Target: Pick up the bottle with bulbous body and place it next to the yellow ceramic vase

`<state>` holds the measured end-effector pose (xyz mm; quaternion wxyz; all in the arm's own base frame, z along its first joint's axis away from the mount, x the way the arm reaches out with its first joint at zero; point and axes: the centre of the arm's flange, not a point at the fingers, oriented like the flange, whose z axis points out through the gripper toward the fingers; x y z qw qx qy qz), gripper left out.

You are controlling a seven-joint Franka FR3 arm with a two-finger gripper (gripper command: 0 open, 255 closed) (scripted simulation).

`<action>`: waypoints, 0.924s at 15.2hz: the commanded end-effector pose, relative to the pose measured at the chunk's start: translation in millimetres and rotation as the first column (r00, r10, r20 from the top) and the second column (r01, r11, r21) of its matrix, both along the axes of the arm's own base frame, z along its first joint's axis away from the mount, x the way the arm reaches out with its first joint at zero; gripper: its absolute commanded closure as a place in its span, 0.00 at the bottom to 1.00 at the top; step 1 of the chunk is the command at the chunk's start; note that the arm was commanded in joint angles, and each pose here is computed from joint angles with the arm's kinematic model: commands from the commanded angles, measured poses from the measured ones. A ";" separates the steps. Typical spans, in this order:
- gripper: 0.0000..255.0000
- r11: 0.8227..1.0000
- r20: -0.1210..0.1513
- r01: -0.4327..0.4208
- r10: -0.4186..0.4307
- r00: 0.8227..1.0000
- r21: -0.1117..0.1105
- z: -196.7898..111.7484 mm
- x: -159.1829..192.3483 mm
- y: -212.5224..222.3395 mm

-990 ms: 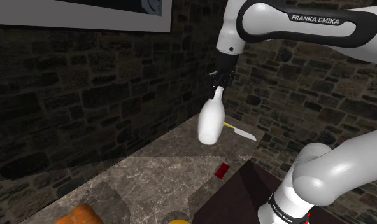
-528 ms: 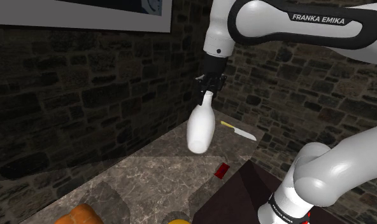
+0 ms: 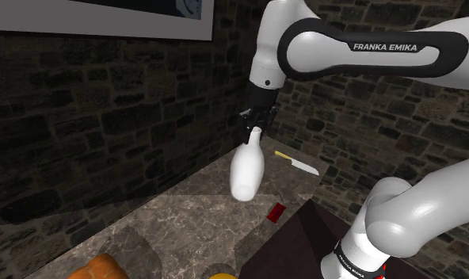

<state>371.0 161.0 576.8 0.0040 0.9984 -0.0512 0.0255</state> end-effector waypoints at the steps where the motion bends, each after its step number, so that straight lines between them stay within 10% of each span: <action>1: 1.00 1.000 0.001 0.000 0.000 1.000 0.000 -11.1 0.3 0.1; 14: 1.00 1.000 0.001 0.000 0.000 1.000 0.000 -79.7 0.3 0.1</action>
